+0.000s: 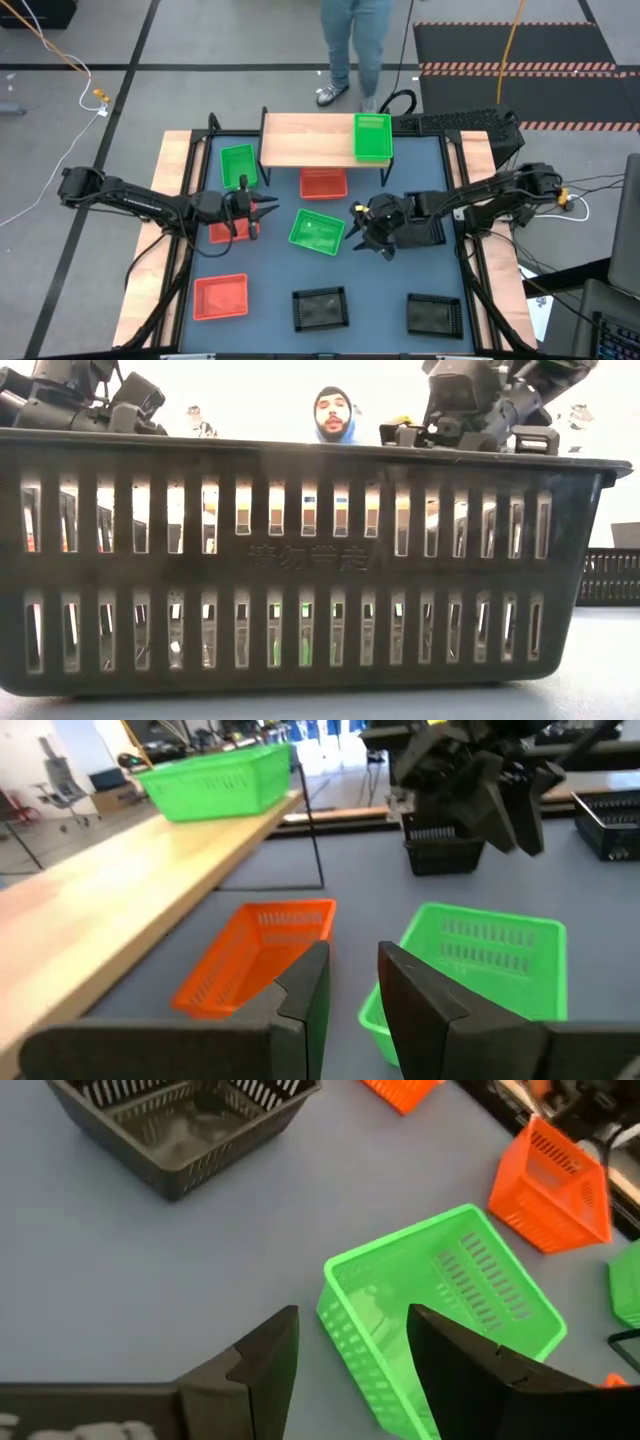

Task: Stack baskets on shelf by color
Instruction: Stack the bottom green bin on top of the green bin on the shelf

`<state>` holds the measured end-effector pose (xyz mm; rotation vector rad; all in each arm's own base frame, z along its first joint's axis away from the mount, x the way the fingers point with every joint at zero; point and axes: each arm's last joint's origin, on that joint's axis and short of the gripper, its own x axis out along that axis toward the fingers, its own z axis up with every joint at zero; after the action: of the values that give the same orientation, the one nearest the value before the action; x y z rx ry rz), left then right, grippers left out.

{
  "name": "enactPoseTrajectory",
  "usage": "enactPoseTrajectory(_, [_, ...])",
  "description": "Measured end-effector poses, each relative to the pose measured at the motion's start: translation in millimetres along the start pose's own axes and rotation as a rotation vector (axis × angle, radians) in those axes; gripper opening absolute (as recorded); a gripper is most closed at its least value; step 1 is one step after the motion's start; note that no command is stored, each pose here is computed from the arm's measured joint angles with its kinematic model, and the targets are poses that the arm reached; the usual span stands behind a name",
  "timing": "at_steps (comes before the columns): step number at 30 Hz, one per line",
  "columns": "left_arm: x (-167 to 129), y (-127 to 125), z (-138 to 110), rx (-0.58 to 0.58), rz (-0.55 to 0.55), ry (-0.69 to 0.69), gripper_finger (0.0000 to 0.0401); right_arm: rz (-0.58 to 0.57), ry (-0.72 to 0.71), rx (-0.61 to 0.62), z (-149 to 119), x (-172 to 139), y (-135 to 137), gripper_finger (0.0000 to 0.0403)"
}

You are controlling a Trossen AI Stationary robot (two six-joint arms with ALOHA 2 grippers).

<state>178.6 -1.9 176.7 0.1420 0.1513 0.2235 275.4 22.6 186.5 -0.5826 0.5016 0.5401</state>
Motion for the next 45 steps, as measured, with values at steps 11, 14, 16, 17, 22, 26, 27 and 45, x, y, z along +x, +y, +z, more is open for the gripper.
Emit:
enactPoseTrajectory(11, [1,2,0,-0.003,0.014,0.001,0.0093,0.099,0.105,-0.073,-5,29,-7,0.0180])
enactPoseTrajectory(14, [1,2,-1,-0.005,0.013,0.007,0.0093,0.101,0.106,-0.080,-6,31,-7,0.0179])
enactPoseTrajectory(16, [1,2,-1,-0.008,0.013,0.009,0.0093,0.107,0.111,-0.082,-8,34,-7,0.0176])
enactPoseTrajectory(17, [1,2,-1,-0.009,0.013,0.007,0.0093,0.114,0.120,-0.079,-9,35,-6,0.0172])
enactPoseTrajectory(22, [1,2,-1,-0.009,0.013,0.007,0.0093,0.137,0.143,-0.069,-17,45,-3,0.0142])
enactPoseTrajectory(26, [1,2,-1,-0.017,0.013,0.006,0.0093,0.142,0.149,-0.071,-21,50,-2,0.0113])
enactPoseTrajectory(27, [1,2,-1,-0.019,0.013,0.007,0.0092,0.143,0.151,-0.070,-21,50,-2,0.0106])
enactPoseTrajectory(45, [1,2,-2,-0.024,0.012,0.014,0.0092,0.102,0.117,-0.029,0,16,-7,0.0001])
